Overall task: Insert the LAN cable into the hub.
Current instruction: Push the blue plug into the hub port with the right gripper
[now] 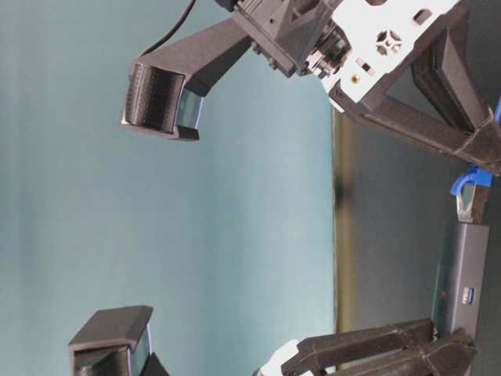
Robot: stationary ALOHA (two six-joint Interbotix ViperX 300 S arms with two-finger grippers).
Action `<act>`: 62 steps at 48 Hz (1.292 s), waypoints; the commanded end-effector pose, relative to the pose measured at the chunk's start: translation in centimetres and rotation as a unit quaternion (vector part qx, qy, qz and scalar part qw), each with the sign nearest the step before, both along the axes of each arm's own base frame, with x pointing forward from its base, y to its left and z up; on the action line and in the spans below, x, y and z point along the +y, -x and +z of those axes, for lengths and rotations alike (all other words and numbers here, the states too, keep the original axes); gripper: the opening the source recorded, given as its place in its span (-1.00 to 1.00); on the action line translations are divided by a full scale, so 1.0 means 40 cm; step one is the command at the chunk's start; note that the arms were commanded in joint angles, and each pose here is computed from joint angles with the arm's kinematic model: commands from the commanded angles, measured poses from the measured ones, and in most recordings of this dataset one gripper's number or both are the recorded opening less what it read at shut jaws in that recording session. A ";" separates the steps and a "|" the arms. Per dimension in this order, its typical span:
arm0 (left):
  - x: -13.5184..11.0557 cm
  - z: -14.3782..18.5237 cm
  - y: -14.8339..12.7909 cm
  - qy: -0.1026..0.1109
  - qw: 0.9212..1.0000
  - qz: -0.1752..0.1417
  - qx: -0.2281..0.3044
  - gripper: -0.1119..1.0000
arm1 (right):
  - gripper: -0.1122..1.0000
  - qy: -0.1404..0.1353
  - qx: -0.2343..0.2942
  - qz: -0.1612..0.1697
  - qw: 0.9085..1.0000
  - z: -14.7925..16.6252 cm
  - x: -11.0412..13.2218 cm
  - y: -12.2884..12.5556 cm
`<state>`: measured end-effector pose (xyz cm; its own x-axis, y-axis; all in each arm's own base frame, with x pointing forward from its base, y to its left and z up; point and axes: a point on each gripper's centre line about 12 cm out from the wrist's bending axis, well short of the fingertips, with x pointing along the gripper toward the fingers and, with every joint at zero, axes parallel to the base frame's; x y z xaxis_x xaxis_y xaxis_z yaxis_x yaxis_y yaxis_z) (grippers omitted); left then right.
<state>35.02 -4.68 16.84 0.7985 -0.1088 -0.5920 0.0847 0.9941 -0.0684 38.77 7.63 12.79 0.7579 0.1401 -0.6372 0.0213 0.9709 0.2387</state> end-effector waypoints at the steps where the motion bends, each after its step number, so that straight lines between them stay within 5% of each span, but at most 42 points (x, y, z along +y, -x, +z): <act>1: 0.005 0.023 -0.016 0.001 1.000 0.003 -0.016 -0.29 | -0.61 -0.002 -0.015 0.001 1.000 0.023 0.005 -0.016; 32: 0.018 0.028 -0.053 -0.016 1.000 0.001 -0.009 -0.29 | -0.61 0.007 -0.012 0.011 1.000 0.031 0.010 -0.043; 51: 0.024 0.022 -0.099 -0.036 0.997 0.001 0.069 -0.29 | -0.61 0.014 0.014 0.012 1.000 0.027 0.004 -0.053; 62: 0.027 0.040 -0.124 -0.043 0.998 -0.003 0.053 -0.29 | -0.61 0.015 0.011 0.010 1.000 0.031 -0.003 -0.059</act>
<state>38.52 -4.11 16.47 0.6776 -0.0655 -0.7325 0.0967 0.9953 0.0004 39.67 7.72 12.19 0.6918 0.1358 -0.7092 0.0165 0.9789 0.2036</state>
